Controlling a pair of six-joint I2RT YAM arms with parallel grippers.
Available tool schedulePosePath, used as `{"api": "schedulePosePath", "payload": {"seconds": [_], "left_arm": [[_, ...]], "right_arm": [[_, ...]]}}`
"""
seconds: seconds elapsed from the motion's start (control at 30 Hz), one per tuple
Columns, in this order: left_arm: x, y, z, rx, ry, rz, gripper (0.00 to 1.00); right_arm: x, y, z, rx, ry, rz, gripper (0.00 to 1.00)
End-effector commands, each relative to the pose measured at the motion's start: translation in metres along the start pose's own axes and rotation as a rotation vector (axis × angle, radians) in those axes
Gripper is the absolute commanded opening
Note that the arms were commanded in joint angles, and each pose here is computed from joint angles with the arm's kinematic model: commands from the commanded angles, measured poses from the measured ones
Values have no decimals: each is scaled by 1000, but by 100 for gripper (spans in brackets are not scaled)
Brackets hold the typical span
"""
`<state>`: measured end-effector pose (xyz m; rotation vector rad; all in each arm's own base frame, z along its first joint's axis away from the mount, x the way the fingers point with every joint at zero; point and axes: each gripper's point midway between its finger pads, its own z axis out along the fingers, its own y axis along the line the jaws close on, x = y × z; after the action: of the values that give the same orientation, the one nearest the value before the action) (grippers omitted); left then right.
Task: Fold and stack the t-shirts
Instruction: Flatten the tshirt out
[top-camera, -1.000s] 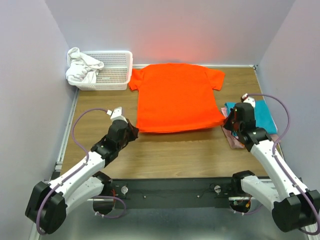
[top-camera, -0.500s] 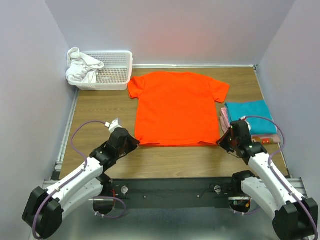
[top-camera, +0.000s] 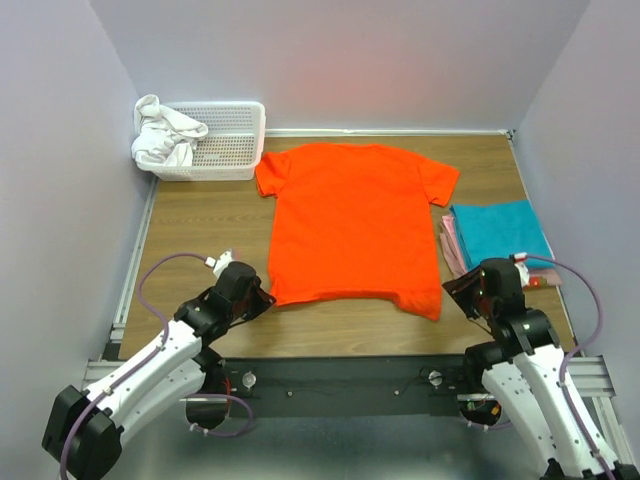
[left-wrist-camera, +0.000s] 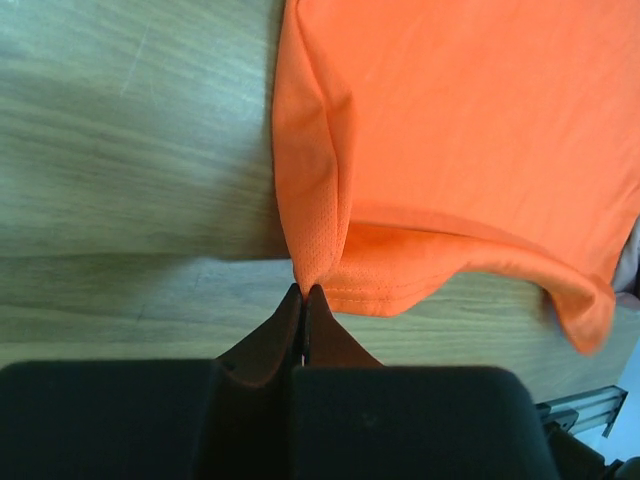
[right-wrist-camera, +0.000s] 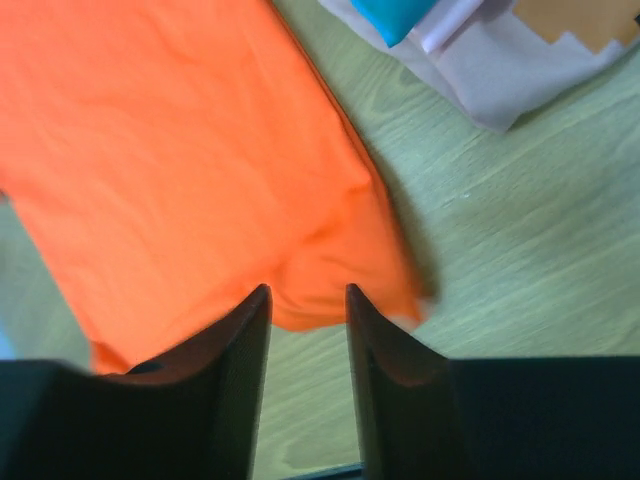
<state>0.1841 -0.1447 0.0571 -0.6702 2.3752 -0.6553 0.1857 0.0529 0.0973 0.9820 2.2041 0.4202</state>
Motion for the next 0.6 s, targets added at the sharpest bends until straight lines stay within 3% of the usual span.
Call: {"api": "schedulePosePath", "payload": {"seconds": [0.0,0.07,0.1,0.13,0.17,0.23,0.27,0.3,0.43,0.57], "left_arm": [[10,0,-11,-17,68,-1,0],[9,-5,-17,6,73,5,1],[7,-10,-22,35,61,-2,15],[6,-11,-24,49,56,-4,21],[5,-14,-30,72,48,-7,36],[-3,-15,-38,66,17,-15,50],[-8,-17,-44,69,-5,-14,77],[-15,-20,-51,79,-32,-17,98],[-40,-41,-73,145,-126,-19,98],[-62,-67,-67,164,-193,82,98]], "right_arm": [[-13,-15,-20,66,-79,111,53],[-16,-16,-23,66,-95,123,60],[-19,-14,-26,53,-112,130,63],[-21,-14,-27,49,-121,128,66],[-25,-13,-29,48,-136,121,77],[-28,-5,-31,29,-128,57,98],[-27,-2,-31,26,-114,31,100],[-26,0,-29,23,-97,-26,100],[-12,29,-14,-66,32,-156,100],[6,59,4,-199,154,-249,100]]}}
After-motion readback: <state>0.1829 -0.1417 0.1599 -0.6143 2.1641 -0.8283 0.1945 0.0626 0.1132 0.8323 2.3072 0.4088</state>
